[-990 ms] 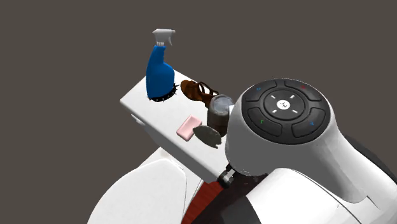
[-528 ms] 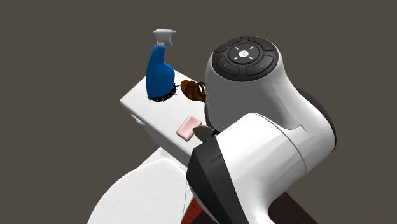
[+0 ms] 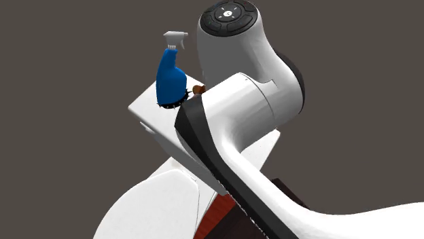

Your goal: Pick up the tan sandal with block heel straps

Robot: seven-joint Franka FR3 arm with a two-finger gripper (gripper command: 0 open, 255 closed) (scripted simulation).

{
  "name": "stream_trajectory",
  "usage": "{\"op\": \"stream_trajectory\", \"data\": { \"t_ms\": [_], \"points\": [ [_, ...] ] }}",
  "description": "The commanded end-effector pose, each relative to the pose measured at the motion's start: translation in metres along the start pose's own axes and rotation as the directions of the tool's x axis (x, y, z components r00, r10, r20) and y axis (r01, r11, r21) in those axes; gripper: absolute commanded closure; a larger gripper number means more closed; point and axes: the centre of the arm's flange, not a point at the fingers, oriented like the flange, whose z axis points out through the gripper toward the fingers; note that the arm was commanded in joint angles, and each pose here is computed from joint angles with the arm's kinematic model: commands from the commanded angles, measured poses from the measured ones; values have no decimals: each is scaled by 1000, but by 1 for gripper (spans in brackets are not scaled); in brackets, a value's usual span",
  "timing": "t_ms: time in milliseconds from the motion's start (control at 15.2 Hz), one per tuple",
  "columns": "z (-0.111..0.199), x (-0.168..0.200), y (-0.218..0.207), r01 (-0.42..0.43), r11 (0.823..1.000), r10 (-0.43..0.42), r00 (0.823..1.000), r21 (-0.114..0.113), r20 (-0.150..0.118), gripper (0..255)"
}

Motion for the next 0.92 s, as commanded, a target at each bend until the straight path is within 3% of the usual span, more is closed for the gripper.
{"op": "stream_trajectory", "data": {
  "t_ms": [0,396,858],
  "points": [
    [5,22,13,5,1000,-5,1000,-9,-14,0],
    [8,82,41,19,999,-21,998,-34,-64,0],
    [44,80,35,19,999,-21,998,-34,-64,0]
  ]
}}
